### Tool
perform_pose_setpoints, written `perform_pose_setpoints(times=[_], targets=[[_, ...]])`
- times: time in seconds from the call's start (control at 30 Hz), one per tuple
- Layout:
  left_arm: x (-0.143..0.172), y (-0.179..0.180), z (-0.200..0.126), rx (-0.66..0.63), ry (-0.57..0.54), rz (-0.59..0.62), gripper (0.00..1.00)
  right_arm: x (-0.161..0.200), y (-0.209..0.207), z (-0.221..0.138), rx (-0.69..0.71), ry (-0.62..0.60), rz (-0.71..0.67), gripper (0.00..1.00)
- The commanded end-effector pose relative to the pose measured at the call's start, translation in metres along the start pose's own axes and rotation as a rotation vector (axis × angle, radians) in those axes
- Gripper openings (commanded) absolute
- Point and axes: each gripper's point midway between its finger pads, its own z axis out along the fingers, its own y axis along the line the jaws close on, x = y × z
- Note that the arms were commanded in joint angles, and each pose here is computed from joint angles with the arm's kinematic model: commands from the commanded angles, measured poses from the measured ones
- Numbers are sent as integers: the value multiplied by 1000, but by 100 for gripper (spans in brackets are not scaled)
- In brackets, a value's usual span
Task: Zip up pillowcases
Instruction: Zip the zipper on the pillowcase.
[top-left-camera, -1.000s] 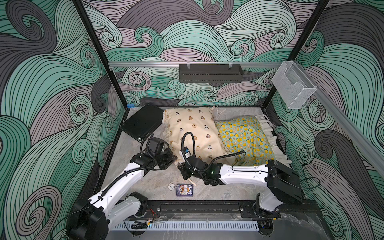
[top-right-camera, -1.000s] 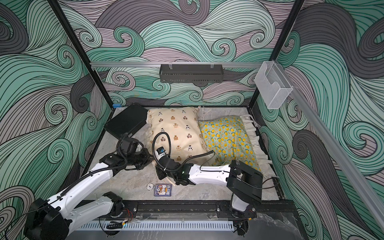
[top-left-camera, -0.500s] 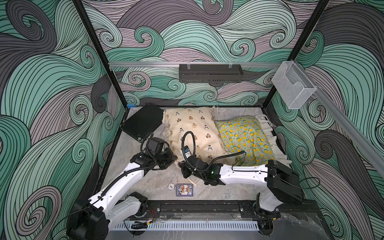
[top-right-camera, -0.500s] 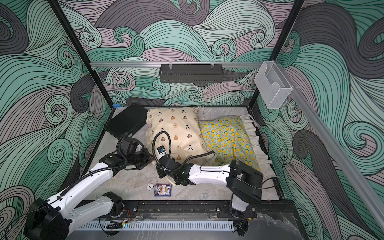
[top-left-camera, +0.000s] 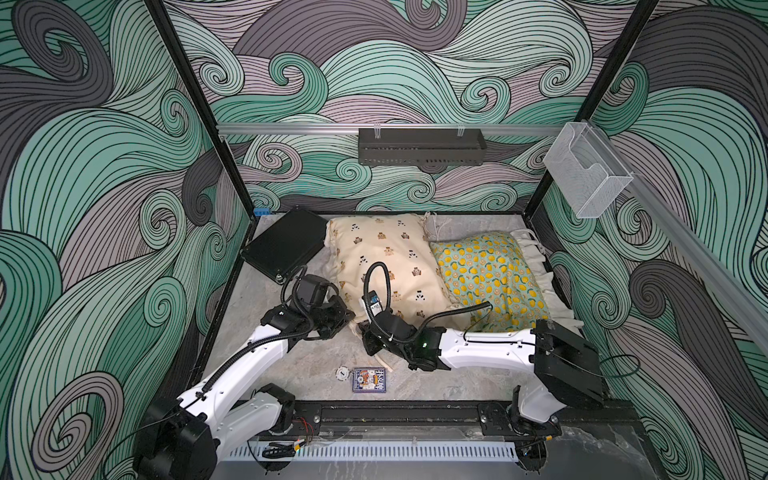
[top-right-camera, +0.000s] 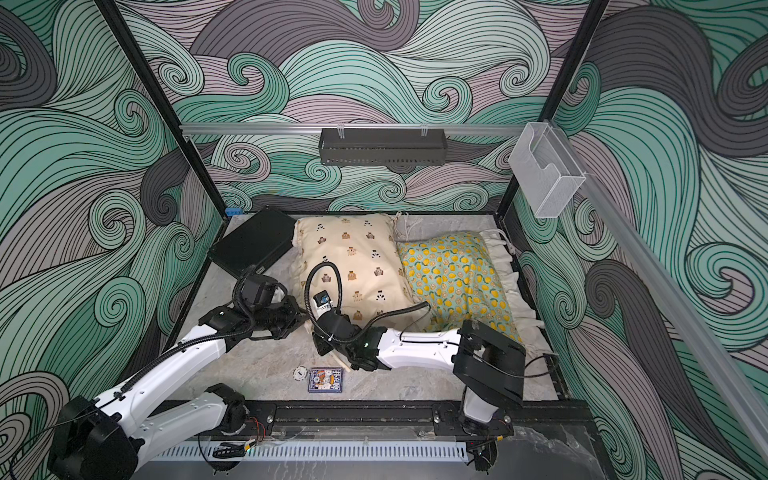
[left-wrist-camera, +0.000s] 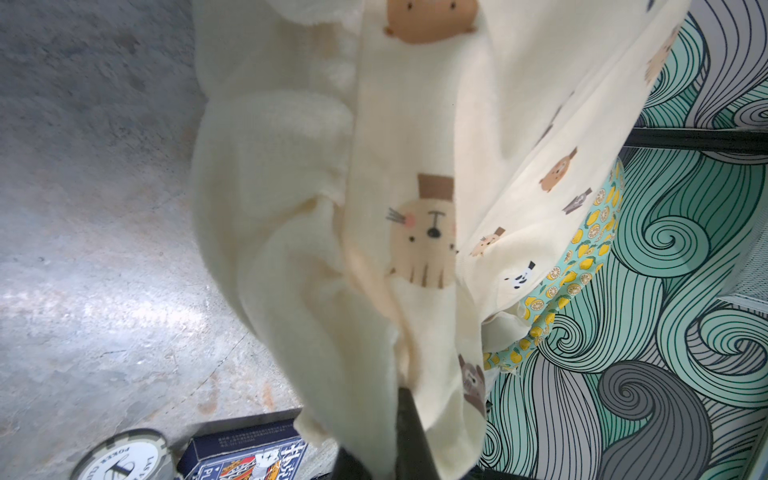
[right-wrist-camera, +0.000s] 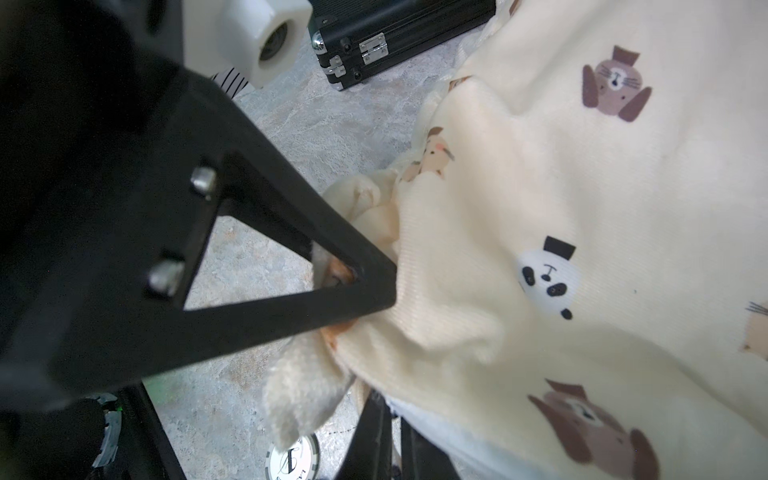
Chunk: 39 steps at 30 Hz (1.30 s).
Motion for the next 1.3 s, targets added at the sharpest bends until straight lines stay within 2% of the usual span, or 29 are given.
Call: perform_pose_setpoints(times=[0.0,0.3,0.73,1.27], targets=[[-3,-15,-7,28,-8,29,0,3,0,3,6,-1,0,9],[-8,-12,-11,13,-43,33,0,7,6,-2,-31,31,26,5],[-31,-9,-34,13,-172,60,0,18,10,-6,-60,93,58,2],[-50,-2,-43,-4,-207,39,0,17,5,-16,-45,100,55,2]])
